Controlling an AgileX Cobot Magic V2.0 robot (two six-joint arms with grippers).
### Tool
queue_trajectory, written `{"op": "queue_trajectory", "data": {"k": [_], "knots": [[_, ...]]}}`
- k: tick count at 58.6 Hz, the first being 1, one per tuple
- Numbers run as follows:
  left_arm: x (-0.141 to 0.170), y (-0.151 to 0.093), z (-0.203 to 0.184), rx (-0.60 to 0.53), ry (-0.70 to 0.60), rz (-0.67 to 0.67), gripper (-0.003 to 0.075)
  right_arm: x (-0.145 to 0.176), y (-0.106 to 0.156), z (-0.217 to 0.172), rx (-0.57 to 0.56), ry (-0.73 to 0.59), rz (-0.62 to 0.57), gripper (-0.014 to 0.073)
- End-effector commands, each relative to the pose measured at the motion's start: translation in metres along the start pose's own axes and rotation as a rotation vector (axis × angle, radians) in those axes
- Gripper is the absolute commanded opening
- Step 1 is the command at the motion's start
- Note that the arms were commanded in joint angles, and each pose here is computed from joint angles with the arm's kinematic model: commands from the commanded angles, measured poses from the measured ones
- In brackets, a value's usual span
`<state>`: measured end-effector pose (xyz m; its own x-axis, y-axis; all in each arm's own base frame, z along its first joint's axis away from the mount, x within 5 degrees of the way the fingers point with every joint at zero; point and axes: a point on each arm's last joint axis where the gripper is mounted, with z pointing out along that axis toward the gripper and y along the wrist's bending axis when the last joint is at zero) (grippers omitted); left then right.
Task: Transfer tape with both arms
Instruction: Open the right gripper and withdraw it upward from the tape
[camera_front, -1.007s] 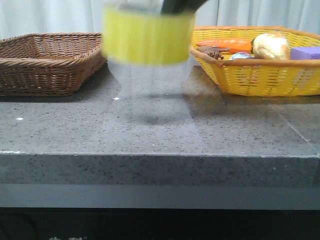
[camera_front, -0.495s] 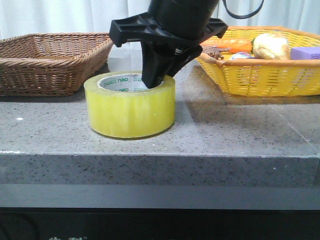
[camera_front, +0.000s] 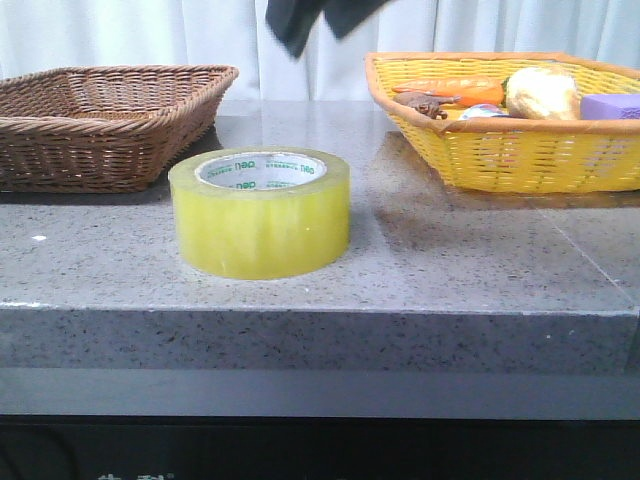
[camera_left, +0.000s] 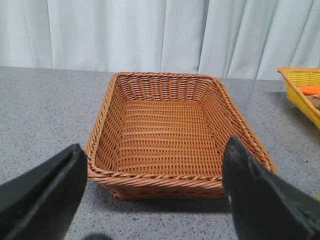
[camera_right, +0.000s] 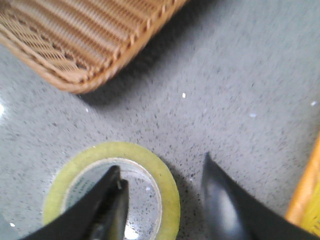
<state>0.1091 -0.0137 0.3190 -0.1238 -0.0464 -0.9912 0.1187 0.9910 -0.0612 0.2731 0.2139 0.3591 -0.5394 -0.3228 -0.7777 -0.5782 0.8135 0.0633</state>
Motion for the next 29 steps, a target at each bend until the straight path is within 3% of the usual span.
{"op": "queue_trajectory", "data": {"k": [1, 8, 13, 29], "knots": [[-0.019, 0.000, -0.001, 0.000, -0.113, -0.018, 0.0542, -0.022, 0.001, -0.035, -0.006, -0.160, -0.006, 0.0192], [-0.019, 0.000, -0.001, 0.000, -0.113, -0.018, 0.0542, -0.024, 0.001, -0.047, -0.008, -0.189, -0.006, -0.0011], [-0.019, 0.000, -0.001, 0.000, -0.113, -0.018, 0.0542, -0.025, -0.004, -0.056, 0.003, -0.209, 0.001, -0.0097], [-0.019, 0.000, -0.001, 0.000, -0.113, -0.018, 0.0542, -0.013, -0.061, -0.120, 0.183, -0.271, 0.125, -0.0090]]}}
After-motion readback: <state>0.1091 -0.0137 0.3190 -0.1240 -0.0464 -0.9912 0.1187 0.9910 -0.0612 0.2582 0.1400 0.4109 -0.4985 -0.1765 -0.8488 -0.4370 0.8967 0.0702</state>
